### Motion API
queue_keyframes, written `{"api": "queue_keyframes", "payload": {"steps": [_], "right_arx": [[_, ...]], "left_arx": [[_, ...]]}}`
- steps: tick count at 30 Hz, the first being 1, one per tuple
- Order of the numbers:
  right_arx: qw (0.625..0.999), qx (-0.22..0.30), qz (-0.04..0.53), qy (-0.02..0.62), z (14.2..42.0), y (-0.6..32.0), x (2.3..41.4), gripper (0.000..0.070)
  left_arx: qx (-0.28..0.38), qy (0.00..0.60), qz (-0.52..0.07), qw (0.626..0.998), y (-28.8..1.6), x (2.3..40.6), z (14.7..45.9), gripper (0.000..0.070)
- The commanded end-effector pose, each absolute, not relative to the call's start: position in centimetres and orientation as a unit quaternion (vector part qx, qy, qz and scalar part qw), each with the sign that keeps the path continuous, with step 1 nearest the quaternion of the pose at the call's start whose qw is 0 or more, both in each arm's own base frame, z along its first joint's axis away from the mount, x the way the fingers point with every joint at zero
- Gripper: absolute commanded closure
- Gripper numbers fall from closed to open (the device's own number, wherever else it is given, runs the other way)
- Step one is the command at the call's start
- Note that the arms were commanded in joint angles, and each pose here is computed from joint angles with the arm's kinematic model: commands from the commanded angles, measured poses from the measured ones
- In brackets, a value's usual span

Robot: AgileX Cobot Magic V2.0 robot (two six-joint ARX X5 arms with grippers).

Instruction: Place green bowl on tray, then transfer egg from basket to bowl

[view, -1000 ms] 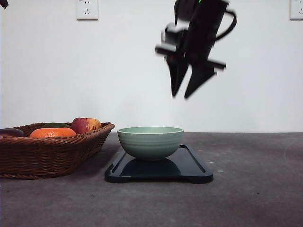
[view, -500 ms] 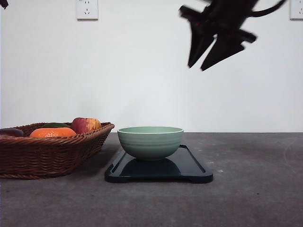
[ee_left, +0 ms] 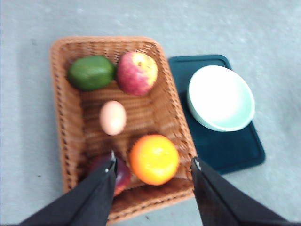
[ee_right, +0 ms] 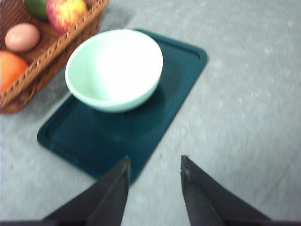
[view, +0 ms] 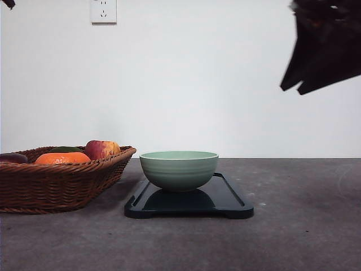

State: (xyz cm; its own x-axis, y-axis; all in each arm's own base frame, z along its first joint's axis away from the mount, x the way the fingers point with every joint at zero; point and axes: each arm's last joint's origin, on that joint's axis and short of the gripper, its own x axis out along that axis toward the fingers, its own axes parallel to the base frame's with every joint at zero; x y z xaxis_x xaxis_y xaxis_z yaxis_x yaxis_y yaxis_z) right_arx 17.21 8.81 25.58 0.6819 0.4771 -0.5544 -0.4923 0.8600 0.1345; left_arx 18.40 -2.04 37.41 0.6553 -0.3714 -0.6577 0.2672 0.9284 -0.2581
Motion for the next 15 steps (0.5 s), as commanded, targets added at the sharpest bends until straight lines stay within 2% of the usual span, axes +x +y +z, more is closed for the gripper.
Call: {"api": "queue_keyframes", "payload": {"steps": [1,5,9,13,15], "right_arx": [[0.917,-0.017,0.27,0.294,25.6,8.8,16.9,0.049],[0.92,-0.015,0.271,0.284,25.8,8.7,16.6,0.0491],[0.925,-0.012,0.273,0.265,26.1,8.8,16.8,0.0491],[0.927,-0.01,0.274,0.254,26.3,8.8,16.9,0.0491],[0.927,-0.01,0.274,0.254,26.3,8.8,16.9,0.0491]], "left_arx": [[-0.072,0.377,-0.183,0.905,-2.4,18.9,37.8,0.0384],[-0.063,0.406,-0.191,0.891,-3.8,20.5,36.9,0.0384],[-0.028,0.441,-0.17,0.881,-5.5,23.0,35.4,0.0381],[-0.009,0.466,-0.159,0.87,-6.8,26.0,33.2,0.0279],[-0.008,0.476,-0.156,0.865,-7.1,27.4,32.0,0.0269]]}}
